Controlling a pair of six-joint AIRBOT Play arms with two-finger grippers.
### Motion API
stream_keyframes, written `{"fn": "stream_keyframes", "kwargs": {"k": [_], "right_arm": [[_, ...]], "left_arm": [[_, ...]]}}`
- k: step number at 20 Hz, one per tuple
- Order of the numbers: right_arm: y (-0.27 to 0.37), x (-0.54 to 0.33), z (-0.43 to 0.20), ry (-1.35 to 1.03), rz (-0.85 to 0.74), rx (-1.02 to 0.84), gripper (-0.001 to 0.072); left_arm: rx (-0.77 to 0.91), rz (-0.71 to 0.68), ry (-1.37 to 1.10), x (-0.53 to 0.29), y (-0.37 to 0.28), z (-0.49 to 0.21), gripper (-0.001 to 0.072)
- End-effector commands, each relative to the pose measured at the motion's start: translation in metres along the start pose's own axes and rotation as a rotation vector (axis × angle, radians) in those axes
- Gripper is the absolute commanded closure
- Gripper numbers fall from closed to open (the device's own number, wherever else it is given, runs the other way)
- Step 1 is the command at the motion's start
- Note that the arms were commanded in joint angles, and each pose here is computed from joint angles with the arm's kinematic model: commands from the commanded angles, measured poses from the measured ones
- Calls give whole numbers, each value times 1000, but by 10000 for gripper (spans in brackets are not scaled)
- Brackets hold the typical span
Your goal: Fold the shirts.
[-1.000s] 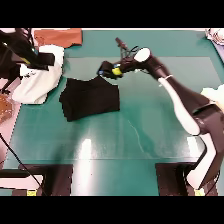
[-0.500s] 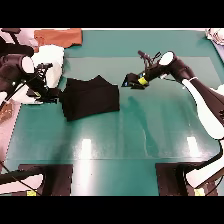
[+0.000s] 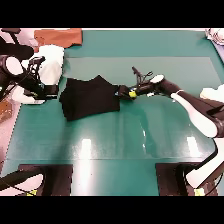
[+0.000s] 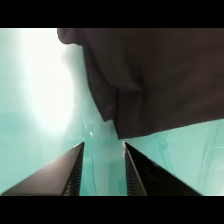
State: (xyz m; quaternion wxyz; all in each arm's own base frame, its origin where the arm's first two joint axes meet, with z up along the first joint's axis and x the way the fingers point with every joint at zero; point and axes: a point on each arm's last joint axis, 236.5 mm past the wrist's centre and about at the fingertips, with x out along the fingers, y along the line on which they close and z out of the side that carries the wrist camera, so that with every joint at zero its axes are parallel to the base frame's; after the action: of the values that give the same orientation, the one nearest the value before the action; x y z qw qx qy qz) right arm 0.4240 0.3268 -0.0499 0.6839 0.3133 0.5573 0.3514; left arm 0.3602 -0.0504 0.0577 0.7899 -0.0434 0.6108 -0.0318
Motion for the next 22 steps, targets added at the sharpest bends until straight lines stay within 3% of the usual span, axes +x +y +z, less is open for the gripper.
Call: {"fn": "stream_keyframes", "kwargs": {"k": [1, 2, 3, 6, 10, 16, 19, 22], "right_arm": [[23, 51, -9, -9, 68, -17, 78], [36, 57, -7, -2, 86, -46, 337], [54, 55, 1, -9, 108, -97, 697], [108, -2, 56, -127, 82, -215, 698], [132, -154, 109, -280, -211, -310, 700], [30, -424, 123, -579, -773, 1, 700], [-34, -524, 94, -658, -863, 203, 700], [-74, -601, 72, -767, -879, 268, 700]], "left_arm": [[-1, -5, -10, -6, -1, 0, 385], [-1, -5, -3, -6, -1, -2, 385], [0, -3, 10, -6, 0, -5, 385], [9, 2, 49, -6, 1, -14, 385], [5, -22, 55, -6, -5, -15, 386], [-17, -207, 65, -12, -48, -17, 386], [-30, -289, 71, -16, -67, -18, 386], [-37, -327, 75, -19, -76, -18, 386]]}}
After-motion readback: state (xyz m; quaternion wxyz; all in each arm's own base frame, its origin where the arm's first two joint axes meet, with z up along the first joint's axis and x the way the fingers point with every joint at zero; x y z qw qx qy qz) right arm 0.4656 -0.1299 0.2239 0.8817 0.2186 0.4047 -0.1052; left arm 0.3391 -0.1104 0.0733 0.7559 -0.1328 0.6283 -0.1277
